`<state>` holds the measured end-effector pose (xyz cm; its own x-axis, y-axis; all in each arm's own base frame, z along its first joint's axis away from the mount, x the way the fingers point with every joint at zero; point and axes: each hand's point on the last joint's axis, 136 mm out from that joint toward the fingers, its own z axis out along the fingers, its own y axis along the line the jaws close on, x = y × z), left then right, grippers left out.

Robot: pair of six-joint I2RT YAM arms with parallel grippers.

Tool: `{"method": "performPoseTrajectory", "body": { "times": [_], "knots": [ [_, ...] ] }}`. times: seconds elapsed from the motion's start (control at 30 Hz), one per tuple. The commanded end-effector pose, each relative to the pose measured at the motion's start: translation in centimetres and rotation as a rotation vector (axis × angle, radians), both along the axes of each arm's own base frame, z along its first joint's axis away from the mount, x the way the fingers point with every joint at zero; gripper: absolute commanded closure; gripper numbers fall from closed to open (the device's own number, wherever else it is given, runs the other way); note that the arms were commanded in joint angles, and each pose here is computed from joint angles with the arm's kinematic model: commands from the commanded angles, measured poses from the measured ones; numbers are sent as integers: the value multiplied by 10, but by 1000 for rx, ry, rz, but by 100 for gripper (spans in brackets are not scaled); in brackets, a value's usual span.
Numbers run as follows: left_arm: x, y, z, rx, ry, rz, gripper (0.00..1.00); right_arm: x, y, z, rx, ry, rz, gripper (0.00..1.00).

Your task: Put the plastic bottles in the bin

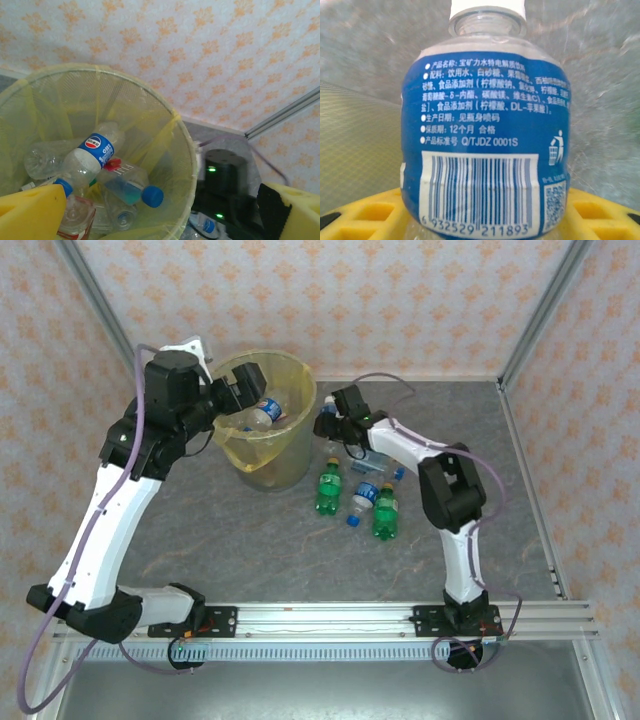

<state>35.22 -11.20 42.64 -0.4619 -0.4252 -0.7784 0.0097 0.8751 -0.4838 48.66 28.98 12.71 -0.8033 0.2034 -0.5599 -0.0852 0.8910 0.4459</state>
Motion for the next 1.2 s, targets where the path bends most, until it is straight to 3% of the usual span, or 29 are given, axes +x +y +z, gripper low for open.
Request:
{"method": "performPoseTrajectory", "body": {
  "times": [0.0,0.3,0.67,1.17],
  "knots": [
    [2,-10,6,-14,-4,-44,1,-2,-15,78,53,-174,-63,47],
    [25,-45,26,-147,-61,-157,8,-62,-59,164,102,-334,-149,48],
    [43,-85,48,-307,-117,-304,15,-146,-75,237,44,-569,-58,49],
    [35,-116,68,-360,-200,-447,16,-205,-56,263,45,-686,52,52]
  ]
}}
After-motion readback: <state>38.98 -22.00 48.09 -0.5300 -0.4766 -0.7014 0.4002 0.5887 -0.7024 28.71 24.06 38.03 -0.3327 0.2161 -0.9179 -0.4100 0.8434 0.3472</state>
